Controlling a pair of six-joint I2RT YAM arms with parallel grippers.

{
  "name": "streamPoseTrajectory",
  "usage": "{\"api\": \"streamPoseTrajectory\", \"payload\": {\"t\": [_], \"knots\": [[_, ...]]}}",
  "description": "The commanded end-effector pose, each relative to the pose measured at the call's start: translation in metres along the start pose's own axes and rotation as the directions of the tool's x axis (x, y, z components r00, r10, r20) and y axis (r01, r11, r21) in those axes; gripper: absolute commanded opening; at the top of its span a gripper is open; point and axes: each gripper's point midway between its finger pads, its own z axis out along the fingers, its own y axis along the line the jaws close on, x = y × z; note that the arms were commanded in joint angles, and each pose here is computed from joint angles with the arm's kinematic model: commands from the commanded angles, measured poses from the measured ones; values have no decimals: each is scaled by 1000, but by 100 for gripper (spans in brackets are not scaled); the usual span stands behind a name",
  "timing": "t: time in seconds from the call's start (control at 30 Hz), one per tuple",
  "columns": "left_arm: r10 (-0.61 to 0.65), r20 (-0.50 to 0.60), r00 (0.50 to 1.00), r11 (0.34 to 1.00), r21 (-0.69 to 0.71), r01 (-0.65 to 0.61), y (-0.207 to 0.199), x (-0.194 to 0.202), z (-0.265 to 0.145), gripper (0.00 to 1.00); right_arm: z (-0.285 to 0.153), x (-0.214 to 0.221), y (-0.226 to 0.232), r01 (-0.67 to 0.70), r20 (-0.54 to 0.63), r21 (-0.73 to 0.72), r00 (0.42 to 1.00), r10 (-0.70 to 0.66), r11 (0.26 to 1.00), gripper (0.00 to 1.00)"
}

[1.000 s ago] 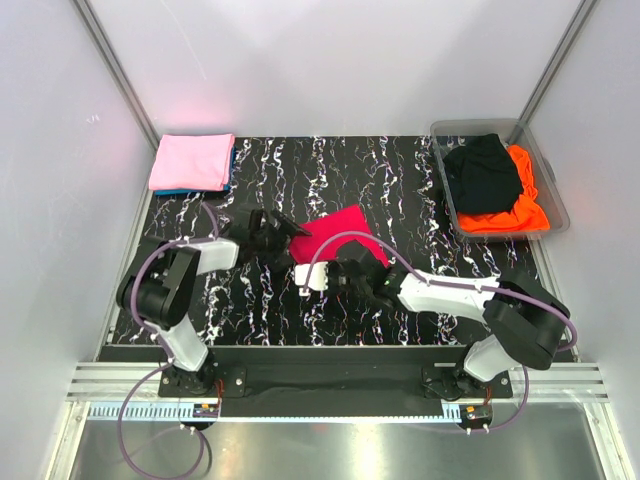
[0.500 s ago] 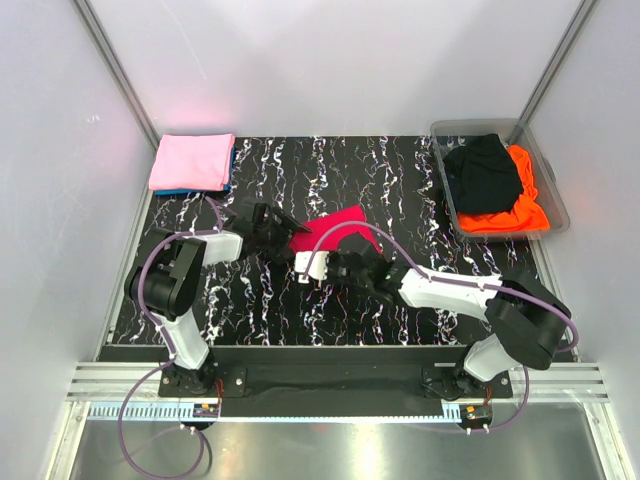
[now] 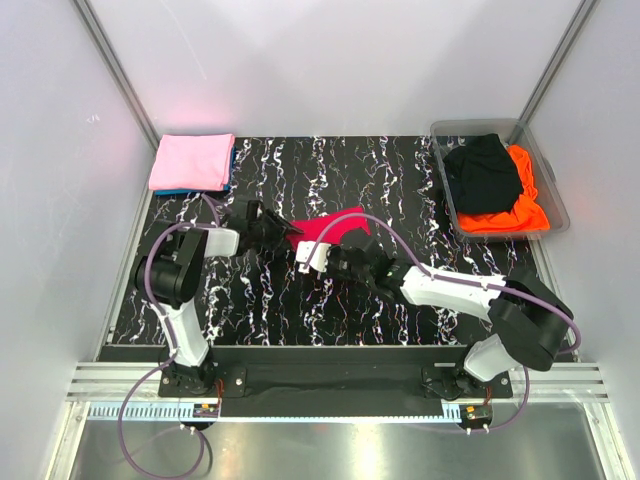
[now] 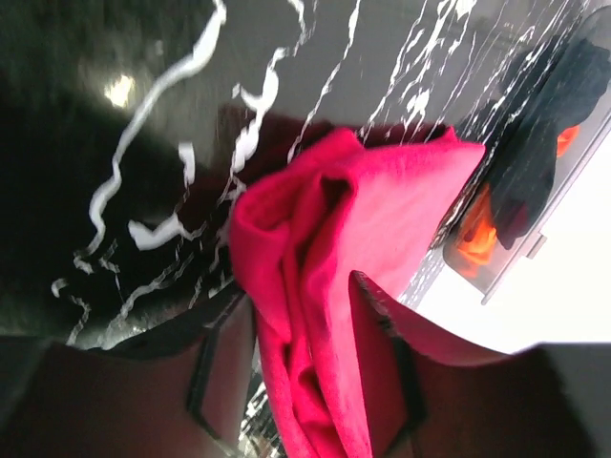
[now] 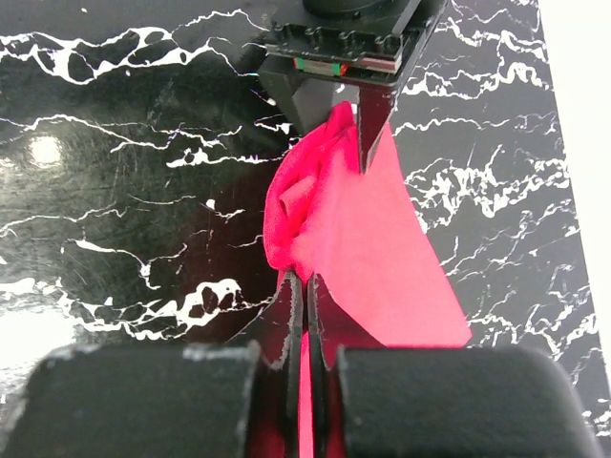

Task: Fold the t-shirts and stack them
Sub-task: Neatly place the folded tshirt to the corner

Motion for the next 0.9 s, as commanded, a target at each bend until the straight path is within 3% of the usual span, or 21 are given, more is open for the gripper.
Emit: {"api": "streamPoseTrajectory", "payload": {"t": [0.0, 0.07, 0.1, 0.13, 0.17, 0.2, 0.23, 0.3, 0.37, 0.43, 0.47, 0.5, 0.67, 0.77, 0.8, 0.87], "knots": [[61, 31, 998, 998, -33, -60, 12, -16, 7, 47, -7, -36, -27, -57, 112, 77, 993, 48, 995, 1], [67, 37, 997, 997, -40, -66, 13, -23, 8, 41, -8, -36, -26, -79, 116, 74, 991, 70, 994, 2], [89, 35, 995, 995, -41, -87, 12, -25, 8, 27, -8, -38, -27, -90, 119, 74, 990, 81, 993, 4], [104, 41, 994, 994, -34, -102, 7, -31, 9, 20, -8, -38, -27, -125, 118, 73, 986, 116, 989, 10], [111, 38, 993, 993, -45, -110, 7, -35, 8, 14, -8, -34, -24, -144, 98, 65, 986, 137, 987, 18], [138, 34, 990, 990, -47, -136, 5, -37, 8, 9, -10, -36, -27, -161, 93, 71, 984, 154, 984, 38], [224, 51, 973, 974, -36, -222, -11, -48, 7, 0, -11, -36, -28, -202, 86, 76, 977, 196, 976, 44], [345, 40, 938, 933, -126, -338, -5, -57, 0, 0, -20, -30, -33, -242, 39, 114, 970, 239, 964, 60], [431, 55, 901, 894, -162, -418, -24, -70, -12, 0, -34, -20, -37, -273, 2, 162, 961, 276, 948, 69], [561, 92, 823, 818, -214, -534, -46, -93, -25, 0, -46, -9, -35, -293, -26, 193, 953, 303, 937, 75], [583, 67, 809, 793, -265, -549, -41, -96, -32, 0, -61, -8, -43, -302, -22, 238, 949, 316, 923, 77], [651, 87, 754, 736, -312, -600, -52, -112, -43, 0, -68, 3, -38, -320, -45, 258, 939, 342, 912, 80], [781, 99, 617, 596, -416, -687, -82, -154, -63, 0, -108, -2, -35, -395, 14, 267, 914, 406, 879, 83], [837, 91, 539, 509, -492, -707, -91, -178, -69, 0, -120, 1, -30, -427, 17, 267, 898, 439, 864, 84], [865, 113, 489, 471, -520, -713, -108, -191, -77, 0, -122, 3, -28, -432, 11, 265, 896, 445, 862, 84], [892, 128, 434, 429, -546, -719, -126, -206, -81, 0, -127, 7, -25, -438, -8, 268, 890, 457, 858, 84]]}}
